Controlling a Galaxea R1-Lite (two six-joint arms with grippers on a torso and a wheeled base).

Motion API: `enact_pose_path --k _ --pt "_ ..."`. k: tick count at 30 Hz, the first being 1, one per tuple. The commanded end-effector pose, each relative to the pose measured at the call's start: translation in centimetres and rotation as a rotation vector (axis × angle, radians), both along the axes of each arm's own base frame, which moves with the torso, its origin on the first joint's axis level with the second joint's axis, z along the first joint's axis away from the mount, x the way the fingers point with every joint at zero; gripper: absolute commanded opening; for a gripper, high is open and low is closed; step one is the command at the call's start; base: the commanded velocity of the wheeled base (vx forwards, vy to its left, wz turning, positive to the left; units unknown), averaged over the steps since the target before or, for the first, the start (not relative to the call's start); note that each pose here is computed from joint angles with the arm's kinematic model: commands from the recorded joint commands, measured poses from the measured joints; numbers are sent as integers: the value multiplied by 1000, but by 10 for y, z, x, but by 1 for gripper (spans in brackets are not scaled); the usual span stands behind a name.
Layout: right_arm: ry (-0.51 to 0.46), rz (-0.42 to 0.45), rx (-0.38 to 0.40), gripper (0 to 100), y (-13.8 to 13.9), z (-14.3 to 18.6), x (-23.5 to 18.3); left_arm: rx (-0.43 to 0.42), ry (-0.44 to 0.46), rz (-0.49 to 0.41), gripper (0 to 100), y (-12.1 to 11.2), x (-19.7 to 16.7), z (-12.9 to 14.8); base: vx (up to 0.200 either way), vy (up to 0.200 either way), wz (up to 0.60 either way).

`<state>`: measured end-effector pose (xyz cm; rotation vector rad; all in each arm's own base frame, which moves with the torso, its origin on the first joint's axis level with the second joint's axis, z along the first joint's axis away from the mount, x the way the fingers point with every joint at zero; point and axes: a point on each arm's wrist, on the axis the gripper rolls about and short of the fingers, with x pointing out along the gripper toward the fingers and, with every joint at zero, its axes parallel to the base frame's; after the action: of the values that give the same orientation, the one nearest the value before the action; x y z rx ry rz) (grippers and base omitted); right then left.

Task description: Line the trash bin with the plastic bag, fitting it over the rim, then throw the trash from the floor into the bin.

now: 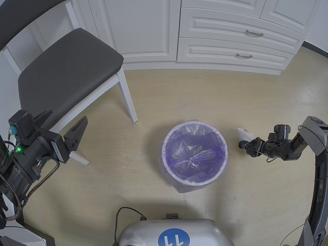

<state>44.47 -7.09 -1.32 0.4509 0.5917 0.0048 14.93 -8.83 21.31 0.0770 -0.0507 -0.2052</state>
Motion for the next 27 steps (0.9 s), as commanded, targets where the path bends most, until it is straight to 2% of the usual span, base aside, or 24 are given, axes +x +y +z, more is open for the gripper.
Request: enact_pose_path --k 1,6,10,18,21,22,27 --pt "-23 17 -22 0 5 69 -15 -1 -5 0 100 1 -1 1 0 0 0" --pt "-34 26 -36 0 8 106 -33 0 -8 1 100 1 -2 1 0 0 0" --pt "-94 55 -68 0 19 138 -54 23 -8 2 100 2 -3 -1 0 0 0" --pt "-186 111 -93 0 43 182 -90 0 -28 0 100 1 -2 6 0 0 0" --pt "-216 127 -97 0 50 194 -102 -47 -56 -2 100 0 0 11 0 0 0" --pt "-244 144 -99 0 57 205 -113 -99 -70 -4 100 -1 2 14 0 0 0" --pt "-296 169 -104 0 69 224 -135 -111 -68 -5 100 0 1 13 0 0 0"
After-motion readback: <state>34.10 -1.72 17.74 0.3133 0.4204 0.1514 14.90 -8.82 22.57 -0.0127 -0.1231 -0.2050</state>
